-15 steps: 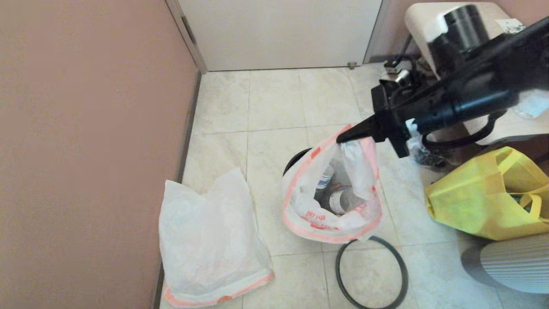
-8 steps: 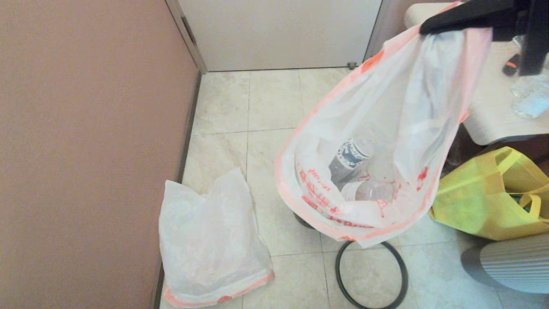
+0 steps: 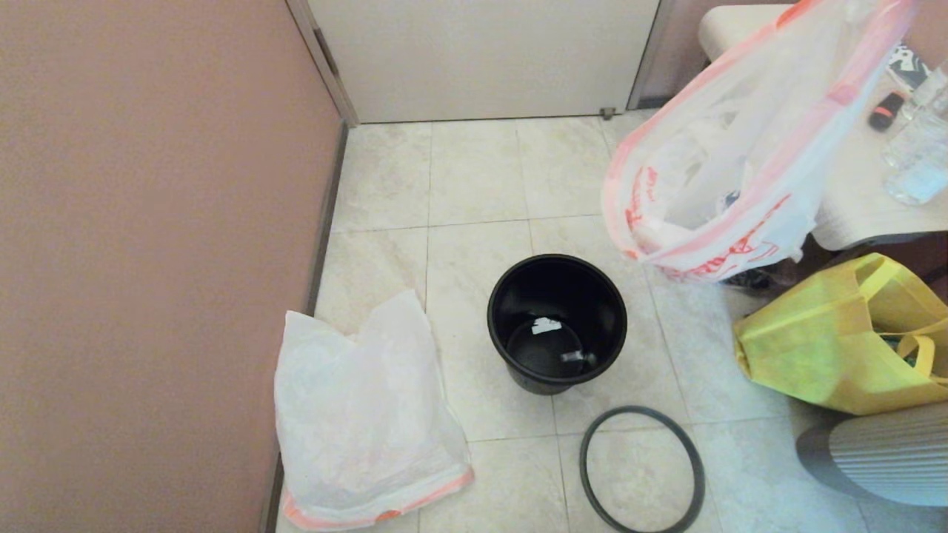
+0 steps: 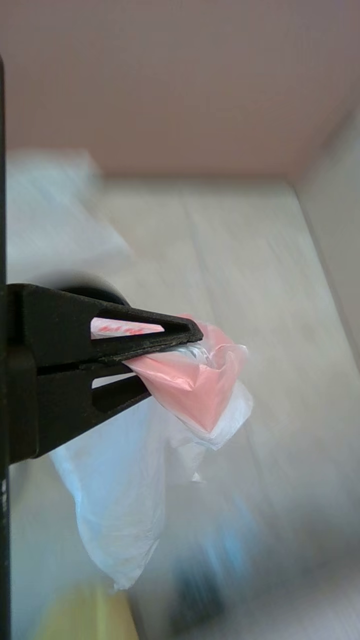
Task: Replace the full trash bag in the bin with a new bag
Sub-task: Place the trash bag on the floor
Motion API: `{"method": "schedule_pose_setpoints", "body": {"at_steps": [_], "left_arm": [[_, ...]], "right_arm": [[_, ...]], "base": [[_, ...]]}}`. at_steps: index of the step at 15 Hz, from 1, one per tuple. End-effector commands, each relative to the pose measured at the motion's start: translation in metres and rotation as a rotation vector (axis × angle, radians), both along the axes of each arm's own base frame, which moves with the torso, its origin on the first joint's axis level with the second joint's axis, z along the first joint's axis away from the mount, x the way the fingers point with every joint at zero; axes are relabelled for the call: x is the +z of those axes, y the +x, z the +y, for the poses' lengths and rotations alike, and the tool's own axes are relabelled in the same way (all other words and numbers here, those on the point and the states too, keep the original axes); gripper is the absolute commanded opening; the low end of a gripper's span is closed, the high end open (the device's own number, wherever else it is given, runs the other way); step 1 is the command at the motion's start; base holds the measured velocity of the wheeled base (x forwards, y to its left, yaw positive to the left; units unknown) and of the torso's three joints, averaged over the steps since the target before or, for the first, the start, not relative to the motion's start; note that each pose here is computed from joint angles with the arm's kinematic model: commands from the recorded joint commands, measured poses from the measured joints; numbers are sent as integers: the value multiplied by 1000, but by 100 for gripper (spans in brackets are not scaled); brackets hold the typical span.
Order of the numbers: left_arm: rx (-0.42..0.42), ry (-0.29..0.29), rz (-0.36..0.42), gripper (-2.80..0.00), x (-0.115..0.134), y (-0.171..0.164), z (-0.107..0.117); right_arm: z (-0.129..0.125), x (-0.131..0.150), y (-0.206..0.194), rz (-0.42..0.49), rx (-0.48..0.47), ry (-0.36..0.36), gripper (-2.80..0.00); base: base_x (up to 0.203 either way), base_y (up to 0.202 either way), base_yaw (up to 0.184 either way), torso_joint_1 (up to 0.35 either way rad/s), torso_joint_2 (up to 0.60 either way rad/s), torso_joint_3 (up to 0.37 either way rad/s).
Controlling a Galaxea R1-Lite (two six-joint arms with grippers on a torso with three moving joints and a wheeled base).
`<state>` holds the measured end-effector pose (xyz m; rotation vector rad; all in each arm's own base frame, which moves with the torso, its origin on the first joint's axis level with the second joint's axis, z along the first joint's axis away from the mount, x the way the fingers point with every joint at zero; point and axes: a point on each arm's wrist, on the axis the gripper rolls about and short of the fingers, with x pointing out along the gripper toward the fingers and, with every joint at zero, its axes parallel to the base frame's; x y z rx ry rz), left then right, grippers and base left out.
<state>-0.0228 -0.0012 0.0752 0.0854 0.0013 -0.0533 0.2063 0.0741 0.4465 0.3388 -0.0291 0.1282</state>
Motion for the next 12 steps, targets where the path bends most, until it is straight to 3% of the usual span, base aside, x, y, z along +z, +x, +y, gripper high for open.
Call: {"method": "schedule_pose_setpoints", "body": {"at_steps": [1, 7, 12], "left_arm": [[0, 0, -1, -280, 0, 0, 0], [0, 0, -1, -280, 0, 0, 0], [0, 0, -1, -280, 0, 0, 0]], "right_arm": [[-2, -18, 42, 53, -86, -47, -280], [-27, -96, 164, 202, -240, -159, -280], [-45, -180, 249, 244, -305, -340, -280]], "base": [[0, 0, 0, 0, 0, 0], [0, 0, 0, 0, 0, 0], [0, 0, 0, 0, 0, 0]]}}
